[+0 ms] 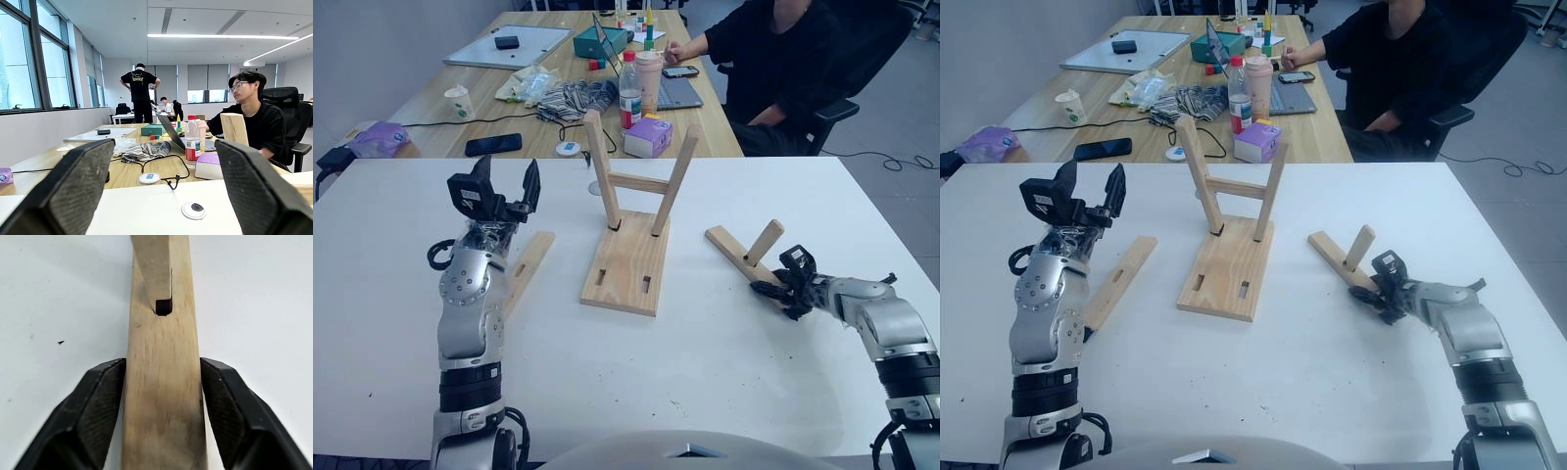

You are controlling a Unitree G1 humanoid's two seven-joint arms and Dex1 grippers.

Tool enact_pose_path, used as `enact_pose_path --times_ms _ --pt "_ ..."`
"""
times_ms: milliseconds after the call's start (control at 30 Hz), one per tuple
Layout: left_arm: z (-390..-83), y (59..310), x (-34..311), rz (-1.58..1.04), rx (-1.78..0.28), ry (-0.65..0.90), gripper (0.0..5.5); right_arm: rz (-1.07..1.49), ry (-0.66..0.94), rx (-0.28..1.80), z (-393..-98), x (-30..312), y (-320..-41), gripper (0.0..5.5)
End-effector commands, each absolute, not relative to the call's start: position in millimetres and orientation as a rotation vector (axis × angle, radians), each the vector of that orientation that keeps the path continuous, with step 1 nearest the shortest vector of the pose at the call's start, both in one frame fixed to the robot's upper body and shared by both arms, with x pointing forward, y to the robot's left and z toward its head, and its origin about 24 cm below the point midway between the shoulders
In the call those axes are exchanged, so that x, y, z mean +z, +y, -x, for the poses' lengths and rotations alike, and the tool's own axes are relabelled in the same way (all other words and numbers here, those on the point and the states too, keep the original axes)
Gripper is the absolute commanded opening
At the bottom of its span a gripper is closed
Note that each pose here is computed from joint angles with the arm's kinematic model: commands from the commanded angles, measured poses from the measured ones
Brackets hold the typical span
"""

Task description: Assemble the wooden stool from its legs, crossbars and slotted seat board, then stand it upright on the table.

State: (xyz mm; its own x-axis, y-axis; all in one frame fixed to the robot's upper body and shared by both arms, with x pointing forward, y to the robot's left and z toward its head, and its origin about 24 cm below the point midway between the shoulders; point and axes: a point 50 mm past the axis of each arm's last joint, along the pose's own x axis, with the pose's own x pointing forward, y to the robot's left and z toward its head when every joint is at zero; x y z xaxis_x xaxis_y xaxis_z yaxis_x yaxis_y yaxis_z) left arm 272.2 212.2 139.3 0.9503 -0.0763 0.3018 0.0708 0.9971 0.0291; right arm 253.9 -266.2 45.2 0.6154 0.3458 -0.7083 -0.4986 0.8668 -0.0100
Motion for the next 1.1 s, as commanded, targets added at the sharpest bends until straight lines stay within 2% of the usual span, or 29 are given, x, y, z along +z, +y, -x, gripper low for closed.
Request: enact_pose_path --times_ms 33,267,333,467,600,733,833,967,1100 --pt "-273.8 213.2 142.8 -0.03 -0.073 -0.314 3.74 0.169 0.852 0.491 -240.2 28.3 -266.6 2.11" --pt "-277.2 214.8 143.0 0.021 -0.092 -0.286 3.74 0.095 0.809 0.498 -240.3 31.0 -261.9 2.05" --pt "-277.6 214.7 142.4 0.05 -0.14 -0.26 3.74 0.024 0.75 0.513 -245.2 48.0 -265.1 2.05" --pt "-270.1 205.0 138.8 0.205 -0.377 -0.148 3.74 0.003 0.576 0.422 -271.7 103.5 -297.6 2.05" --pt "-253.5 183.6 131.9 0.354 -0.614 -0.014 3.74 0.009 0.402 0.469 -291.1 160.3 -300.7 2.05" --pt "-248.5 169.4 119.9 0.31 -0.628 0.01 3.74 -0.02 0.271 0.659 -286.5 209.3 -290.7 2.05" --pt "-237.2 150.5 111.8 0.369 -0.789 0.03 3.74 -0.057 0.218 0.845 -276.0 230.6 -271.8 2.05" --pt "-229.7 126.4 114.7 0.464 -0.992 0.052 3.74 -0.078 0.238 1.056 -259.3 230.4 -243.0 2.05" --pt "-236.7 109.2 129.1 0.61 -1.089 -0.027 3.74 -0.093 0.304 1.16 -251.8 215.9 -218.6 2.05"
